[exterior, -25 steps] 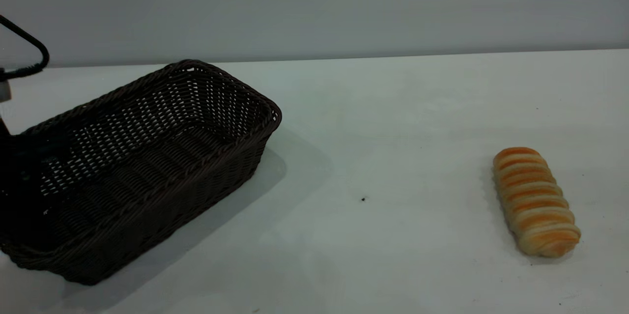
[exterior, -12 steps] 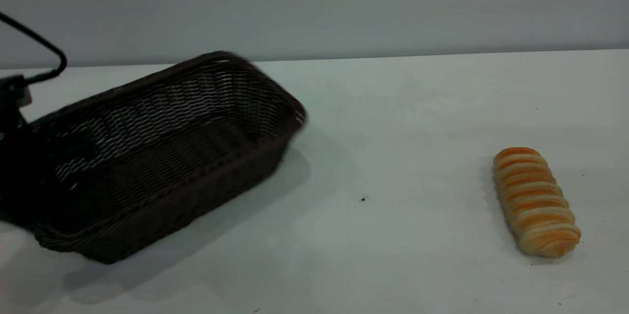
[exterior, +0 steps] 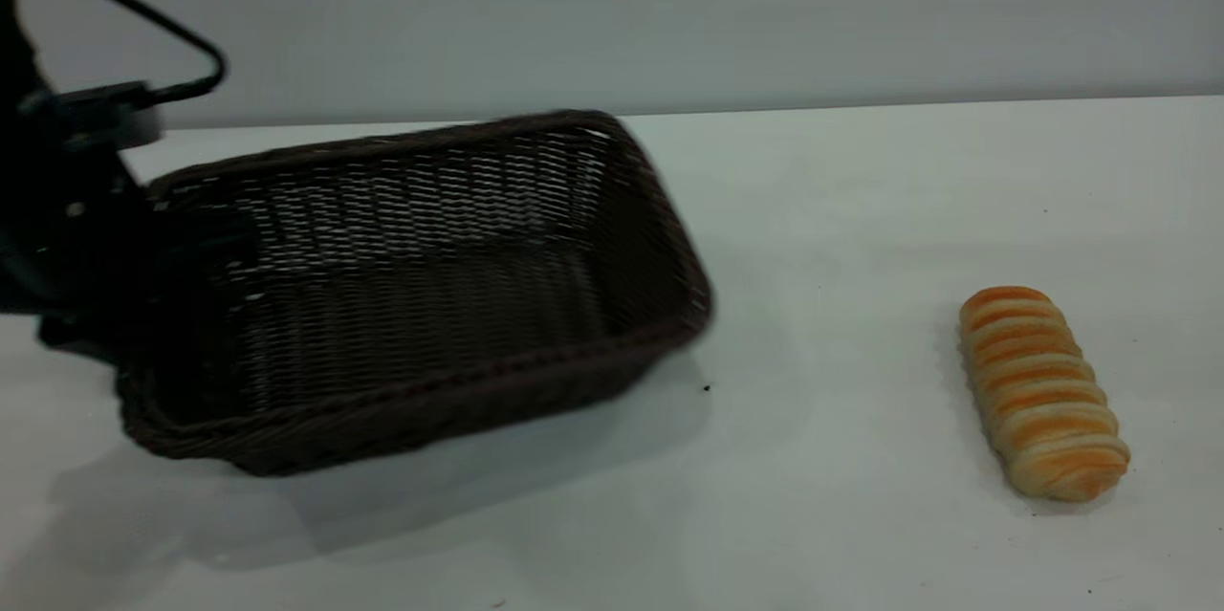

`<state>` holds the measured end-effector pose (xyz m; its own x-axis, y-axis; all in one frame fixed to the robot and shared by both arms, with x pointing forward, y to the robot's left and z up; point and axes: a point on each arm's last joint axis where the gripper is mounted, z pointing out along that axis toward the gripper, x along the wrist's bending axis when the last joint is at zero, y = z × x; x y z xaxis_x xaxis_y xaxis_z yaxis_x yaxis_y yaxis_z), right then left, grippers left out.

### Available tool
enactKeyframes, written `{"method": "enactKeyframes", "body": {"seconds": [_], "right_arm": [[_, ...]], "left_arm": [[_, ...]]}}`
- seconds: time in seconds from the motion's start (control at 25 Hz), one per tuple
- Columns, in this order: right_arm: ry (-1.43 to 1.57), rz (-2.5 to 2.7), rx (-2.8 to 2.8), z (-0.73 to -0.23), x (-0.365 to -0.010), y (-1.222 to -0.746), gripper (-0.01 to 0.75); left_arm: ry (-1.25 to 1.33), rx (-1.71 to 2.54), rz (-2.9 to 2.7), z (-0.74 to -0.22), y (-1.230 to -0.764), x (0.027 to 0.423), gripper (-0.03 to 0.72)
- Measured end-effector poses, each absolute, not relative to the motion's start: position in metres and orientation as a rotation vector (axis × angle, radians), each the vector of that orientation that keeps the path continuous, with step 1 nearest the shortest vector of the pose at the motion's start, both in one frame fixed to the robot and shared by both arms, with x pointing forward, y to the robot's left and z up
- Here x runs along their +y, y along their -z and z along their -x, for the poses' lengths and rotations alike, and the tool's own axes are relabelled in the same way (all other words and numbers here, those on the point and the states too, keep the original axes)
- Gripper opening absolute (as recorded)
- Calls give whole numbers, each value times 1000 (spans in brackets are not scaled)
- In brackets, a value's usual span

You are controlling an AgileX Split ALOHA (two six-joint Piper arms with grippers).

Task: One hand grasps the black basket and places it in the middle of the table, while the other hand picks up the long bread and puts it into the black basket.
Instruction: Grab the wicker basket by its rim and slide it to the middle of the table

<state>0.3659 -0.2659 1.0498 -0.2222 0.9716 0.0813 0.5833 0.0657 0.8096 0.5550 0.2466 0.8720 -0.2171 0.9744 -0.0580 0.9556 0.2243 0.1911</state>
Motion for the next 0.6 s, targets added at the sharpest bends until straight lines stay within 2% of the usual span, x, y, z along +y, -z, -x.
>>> {"method": "enactKeyframes", "body": {"seconds": [0.4,0.6], "right_arm": [[-988,-1710,1892,-405,-256,-1023,493],[-966,-1790,1890,-426,-251,-1004,493]], "left_arm": [[-132,2133,-2015,-563,-878,219,154],[-69,2121,-2062,-562,-864,212,154]]}}
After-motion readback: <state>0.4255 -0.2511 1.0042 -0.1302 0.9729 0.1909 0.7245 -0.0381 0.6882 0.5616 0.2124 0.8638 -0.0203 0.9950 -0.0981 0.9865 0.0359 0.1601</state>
